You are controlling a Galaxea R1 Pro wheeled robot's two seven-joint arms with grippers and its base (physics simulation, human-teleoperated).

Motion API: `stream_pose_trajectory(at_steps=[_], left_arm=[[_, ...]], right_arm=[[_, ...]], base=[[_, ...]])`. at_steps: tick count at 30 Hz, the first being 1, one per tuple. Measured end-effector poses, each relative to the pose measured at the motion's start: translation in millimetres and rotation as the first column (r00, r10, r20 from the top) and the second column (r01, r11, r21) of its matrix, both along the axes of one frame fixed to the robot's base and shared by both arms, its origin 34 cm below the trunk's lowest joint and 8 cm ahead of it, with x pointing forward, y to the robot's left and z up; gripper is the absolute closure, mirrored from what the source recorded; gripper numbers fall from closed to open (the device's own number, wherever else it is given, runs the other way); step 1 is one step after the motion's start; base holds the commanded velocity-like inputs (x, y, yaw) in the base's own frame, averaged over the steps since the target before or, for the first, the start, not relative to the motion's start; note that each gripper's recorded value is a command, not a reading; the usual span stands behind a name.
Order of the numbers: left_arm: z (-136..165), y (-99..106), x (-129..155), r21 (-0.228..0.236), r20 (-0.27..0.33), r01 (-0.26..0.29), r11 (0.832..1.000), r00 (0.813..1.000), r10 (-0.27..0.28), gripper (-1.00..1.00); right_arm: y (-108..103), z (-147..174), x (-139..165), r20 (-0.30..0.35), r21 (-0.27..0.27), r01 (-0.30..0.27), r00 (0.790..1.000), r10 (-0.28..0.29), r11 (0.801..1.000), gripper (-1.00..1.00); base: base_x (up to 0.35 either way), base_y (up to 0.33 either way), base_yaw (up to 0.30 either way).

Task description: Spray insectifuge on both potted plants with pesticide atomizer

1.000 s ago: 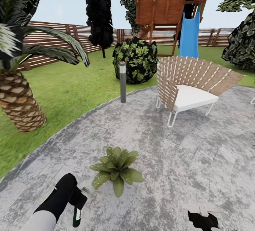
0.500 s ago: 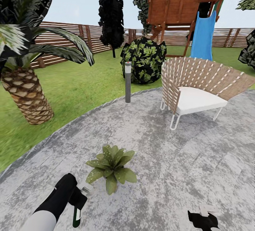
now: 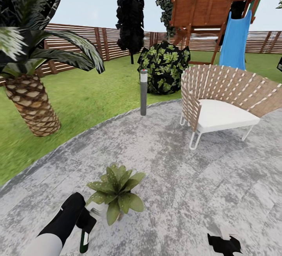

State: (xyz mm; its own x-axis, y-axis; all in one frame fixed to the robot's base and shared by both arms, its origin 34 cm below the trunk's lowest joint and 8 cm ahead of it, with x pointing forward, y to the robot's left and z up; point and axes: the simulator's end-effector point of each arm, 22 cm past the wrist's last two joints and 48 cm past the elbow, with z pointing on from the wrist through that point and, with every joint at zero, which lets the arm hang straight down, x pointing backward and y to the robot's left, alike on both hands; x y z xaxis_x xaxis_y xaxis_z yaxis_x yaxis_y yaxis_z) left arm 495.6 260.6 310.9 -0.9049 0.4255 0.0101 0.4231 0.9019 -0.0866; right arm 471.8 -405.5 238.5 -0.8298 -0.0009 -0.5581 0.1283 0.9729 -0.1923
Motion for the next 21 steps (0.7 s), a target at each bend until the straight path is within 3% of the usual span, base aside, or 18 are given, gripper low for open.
stream_pose_trajectory(at_steps=[7,12,21], left_arm=[[-1.0,2.1,-1.4,0.01,-0.004,0.001,1.0,1.0,-0.001,1.0],[-1.4,2.3,-2.1,0.012,-0.006,0.004,1.0,1.0,-0.004,1.0],[-1.8,1.8,-2.7,0.013,-0.007,0.008,1.0,1.0,-0.008,1.0]], right_arm=[[-0.1,-0.1,0.0,0.0,0.0,0.0,1.0,0.0,1.0,-1.0],[0.0,0.0,0.0,0.001,0.0,0.0,1.0,0.0,1.0,-1.0],[0.0,0.2,0.2,0.002,0.0,-0.001,1.0,0.001,1.0,-1.0]], base=[[0.005,-0.003,0.273],[0.007,-0.018,0.066],[0.048,-0.238,0.065]])
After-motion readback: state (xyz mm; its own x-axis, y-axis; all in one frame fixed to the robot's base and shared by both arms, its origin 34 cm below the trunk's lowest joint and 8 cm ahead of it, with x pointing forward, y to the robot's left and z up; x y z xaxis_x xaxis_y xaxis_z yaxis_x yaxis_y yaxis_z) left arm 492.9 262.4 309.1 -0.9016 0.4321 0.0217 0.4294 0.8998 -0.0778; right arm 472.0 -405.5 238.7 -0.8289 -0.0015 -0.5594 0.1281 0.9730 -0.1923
